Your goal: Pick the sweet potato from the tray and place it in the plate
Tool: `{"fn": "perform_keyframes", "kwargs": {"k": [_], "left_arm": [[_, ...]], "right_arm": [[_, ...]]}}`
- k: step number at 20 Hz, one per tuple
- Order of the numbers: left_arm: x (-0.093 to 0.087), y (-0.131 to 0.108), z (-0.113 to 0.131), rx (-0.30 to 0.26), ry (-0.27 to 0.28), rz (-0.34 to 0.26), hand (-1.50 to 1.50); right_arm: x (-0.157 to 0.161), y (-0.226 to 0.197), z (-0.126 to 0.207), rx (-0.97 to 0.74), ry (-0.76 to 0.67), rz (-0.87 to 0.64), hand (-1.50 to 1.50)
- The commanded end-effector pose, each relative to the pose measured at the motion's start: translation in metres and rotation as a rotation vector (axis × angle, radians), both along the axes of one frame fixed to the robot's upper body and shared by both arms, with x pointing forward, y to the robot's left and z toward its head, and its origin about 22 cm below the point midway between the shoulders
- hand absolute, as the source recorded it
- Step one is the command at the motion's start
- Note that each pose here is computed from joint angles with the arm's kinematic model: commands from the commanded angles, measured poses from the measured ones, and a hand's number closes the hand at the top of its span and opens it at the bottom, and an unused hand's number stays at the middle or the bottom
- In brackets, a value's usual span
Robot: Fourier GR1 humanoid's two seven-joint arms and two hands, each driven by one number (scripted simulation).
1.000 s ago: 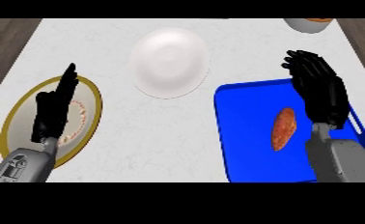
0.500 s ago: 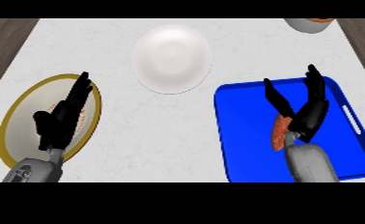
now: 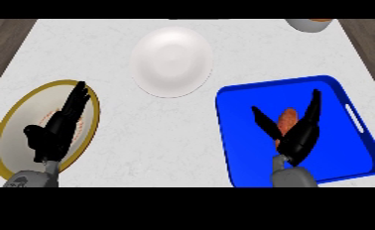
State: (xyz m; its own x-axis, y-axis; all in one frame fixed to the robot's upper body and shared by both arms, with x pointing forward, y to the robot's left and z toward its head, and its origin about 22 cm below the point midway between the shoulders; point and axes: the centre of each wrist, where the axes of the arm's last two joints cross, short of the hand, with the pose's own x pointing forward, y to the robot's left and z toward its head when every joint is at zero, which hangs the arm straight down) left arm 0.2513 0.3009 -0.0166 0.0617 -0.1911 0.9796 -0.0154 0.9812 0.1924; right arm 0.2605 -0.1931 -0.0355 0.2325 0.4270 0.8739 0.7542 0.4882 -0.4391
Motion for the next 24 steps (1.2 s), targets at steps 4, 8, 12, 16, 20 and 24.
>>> {"fn": "perform_keyframes", "kwargs": {"k": [4,8,12,16,20,24], "left_arm": [[-0.01,0.002,-0.005,0.008,-0.004,0.004,0.0],[-0.012,-0.005,-0.005,0.008,0.009,-0.005,0.0],[-0.006,0.009,-0.006,-0.011,-0.003,0.001,0.0],[-0.001,0.005,-0.002,0.003,-0.01,-0.008,0.0],[-0.006,0.01,0.0,-0.006,-0.006,0.003,0.0],[-0.001,-0.005,-0.011,-0.014,-0.01,0.0,0.0]], "right_arm": [[-0.016,-0.013,-0.004,-0.001,0.356,-0.042,-1.5],[-0.019,-0.002,0.012,0.032,0.581,-0.006,-1.5],[-0.016,0.014,0.069,0.069,0.633,-0.009,-1.5],[-0.011,0.012,0.087,0.089,0.776,-0.041,-1.5],[-0.023,-0.008,0.094,0.124,0.792,-0.054,-1.5],[-0.025,-0.001,0.083,0.101,0.911,-0.059,-1.5]]}}
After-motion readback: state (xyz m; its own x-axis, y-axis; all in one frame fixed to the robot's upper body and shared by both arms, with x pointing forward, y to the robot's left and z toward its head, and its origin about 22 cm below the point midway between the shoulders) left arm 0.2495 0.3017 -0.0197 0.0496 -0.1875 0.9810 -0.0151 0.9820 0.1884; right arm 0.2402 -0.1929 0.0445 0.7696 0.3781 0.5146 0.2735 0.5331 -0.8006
